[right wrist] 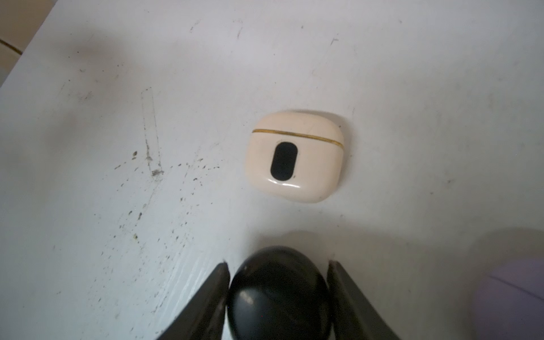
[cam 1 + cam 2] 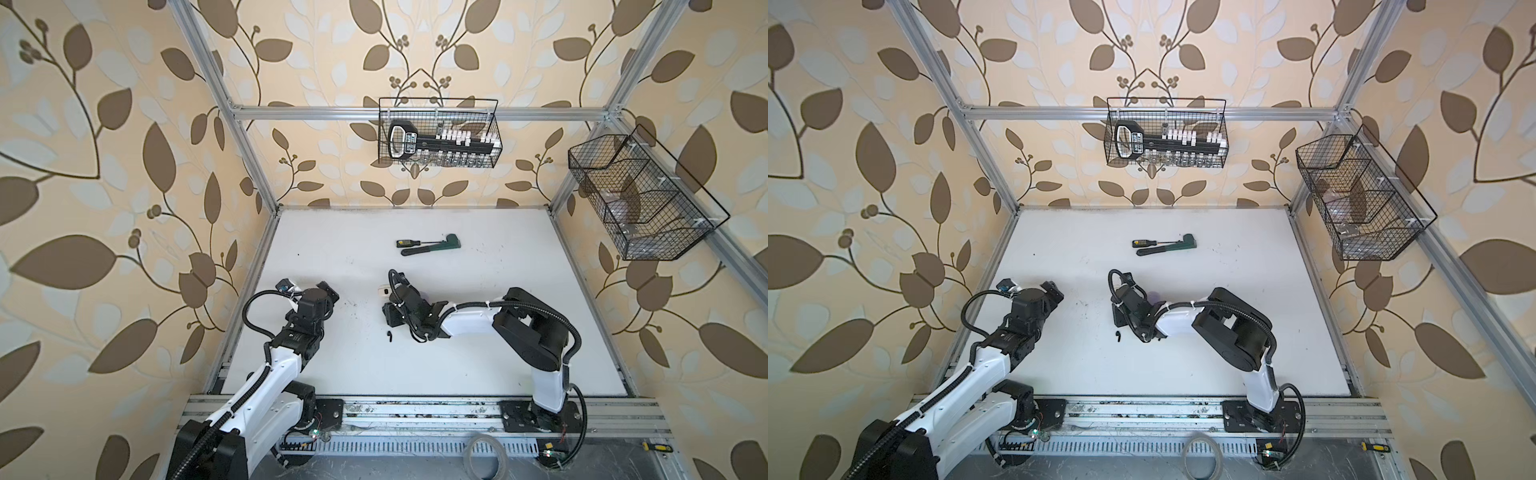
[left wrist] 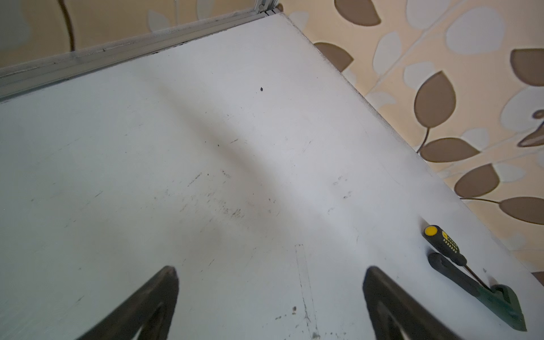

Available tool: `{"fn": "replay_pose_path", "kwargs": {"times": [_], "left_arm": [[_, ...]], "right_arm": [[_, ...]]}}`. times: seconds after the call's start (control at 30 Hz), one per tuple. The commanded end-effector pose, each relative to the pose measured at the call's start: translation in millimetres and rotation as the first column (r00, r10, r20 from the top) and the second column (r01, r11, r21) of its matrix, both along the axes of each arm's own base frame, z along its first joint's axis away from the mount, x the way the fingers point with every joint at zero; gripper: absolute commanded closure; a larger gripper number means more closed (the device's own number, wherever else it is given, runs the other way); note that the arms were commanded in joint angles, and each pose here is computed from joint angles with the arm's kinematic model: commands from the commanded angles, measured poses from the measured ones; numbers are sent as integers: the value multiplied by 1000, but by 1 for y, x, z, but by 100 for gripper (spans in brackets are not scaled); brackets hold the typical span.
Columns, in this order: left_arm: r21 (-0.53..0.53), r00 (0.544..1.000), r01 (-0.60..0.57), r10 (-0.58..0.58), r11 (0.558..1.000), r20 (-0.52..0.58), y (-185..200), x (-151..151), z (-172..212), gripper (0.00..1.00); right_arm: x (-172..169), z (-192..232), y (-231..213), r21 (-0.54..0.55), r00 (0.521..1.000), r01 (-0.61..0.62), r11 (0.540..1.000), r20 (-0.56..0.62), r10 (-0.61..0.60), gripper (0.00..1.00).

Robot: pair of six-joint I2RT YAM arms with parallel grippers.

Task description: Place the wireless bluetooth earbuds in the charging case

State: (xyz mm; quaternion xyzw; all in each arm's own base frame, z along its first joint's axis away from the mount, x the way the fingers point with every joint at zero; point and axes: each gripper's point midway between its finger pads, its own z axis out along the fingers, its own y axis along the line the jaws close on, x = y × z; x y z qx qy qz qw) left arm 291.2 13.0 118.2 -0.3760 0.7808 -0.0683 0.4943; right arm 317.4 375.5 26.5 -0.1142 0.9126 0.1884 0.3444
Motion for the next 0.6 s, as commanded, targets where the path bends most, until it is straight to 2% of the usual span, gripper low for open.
{"fn": "replay_pose_path", "kwargs": {"times": [0.0, 0.33, 0.57], "left_arm": [[-2, 999, -22, 22, 1000, 29, 5, 1, 5, 1], [-4, 1000, -12, 12, 1000, 27, 3, 3, 4, 1], [-7, 1000, -7, 7, 1000, 27, 2, 4, 5, 1]], "right_arm": [[-20, -29, -12, -61, 997, 1, 998, -78, -6, 41], [-34, -20, -3, -56, 998, -17, 998, -67, 13, 37], [-37, -11, -5, -104, 999, -14, 994, -36, 11, 37]]}}
